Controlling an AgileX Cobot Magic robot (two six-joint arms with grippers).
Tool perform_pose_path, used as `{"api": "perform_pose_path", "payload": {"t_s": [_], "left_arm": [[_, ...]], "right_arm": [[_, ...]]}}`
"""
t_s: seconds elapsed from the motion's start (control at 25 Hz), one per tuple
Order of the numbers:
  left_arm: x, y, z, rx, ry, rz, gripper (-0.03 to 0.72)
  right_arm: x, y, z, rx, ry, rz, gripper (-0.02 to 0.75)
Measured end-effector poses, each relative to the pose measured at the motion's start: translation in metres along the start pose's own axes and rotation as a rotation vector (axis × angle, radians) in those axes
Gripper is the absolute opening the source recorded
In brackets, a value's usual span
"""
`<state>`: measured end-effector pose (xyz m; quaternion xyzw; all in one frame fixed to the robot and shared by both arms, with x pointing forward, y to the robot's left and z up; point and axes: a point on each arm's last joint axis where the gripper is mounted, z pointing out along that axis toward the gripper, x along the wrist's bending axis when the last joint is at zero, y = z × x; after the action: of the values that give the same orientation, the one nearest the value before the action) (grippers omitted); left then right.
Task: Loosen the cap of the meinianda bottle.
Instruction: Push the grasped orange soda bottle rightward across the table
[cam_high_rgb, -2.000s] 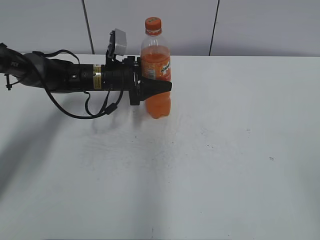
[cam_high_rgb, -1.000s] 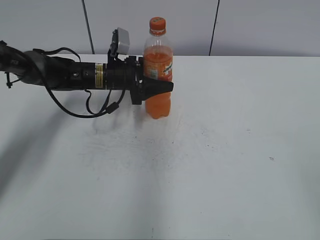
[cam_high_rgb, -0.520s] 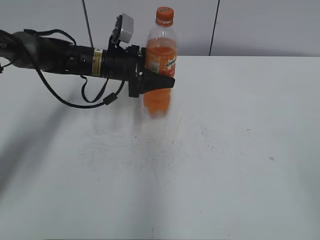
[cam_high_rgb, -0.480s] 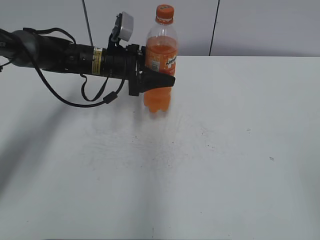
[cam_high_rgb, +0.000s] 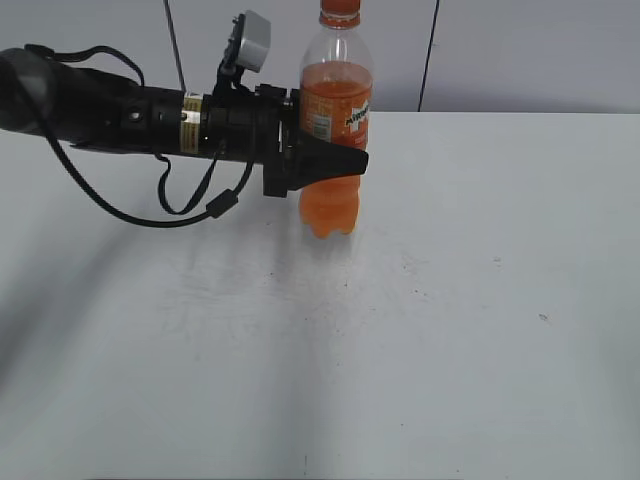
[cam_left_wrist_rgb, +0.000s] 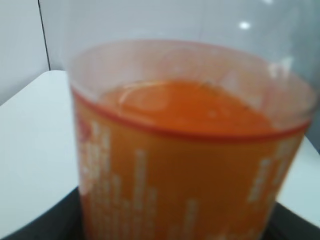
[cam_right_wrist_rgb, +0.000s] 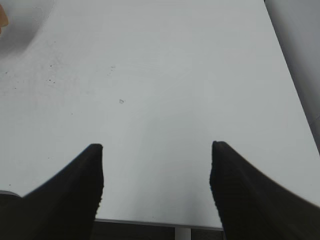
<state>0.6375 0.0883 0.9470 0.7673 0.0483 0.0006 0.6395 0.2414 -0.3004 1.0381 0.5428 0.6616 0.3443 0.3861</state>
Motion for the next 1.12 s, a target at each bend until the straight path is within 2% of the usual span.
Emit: {"api": "perform_pose_path", "payload": {"t_s": [0.2,0.44,0.56,0.76,1.12], "left_arm": [[-0.026,-0.007,-0.010,-0.026,0.036,-0.005,0.420],[-0.047,-0.028,-0.004,0.010,0.016,0.018,0.420],[-0.047,-0.029,-0.001,-0.012,0.031,0.040,0.420],[-0.041,-0.045,0.002,-0.016,0.069,0.015,0.420],[-0.040,-0.069,0.007,-0.005,0.063,-0.034,0.420]], "right_arm": [[0.000,0.000,0.000,0.000,0.000,0.000,0.503],[0.000,0.000,0.000,0.000,0.000,0.000,0.503],[0.000,0.000,0.000,0.000,0.000,0.004,0.503],[0.000,0.001,-0.001,0.006,0.003,0.074,0.503],[0.001,0.010,0.008,0.085,0.029,0.114,0.503]]}}
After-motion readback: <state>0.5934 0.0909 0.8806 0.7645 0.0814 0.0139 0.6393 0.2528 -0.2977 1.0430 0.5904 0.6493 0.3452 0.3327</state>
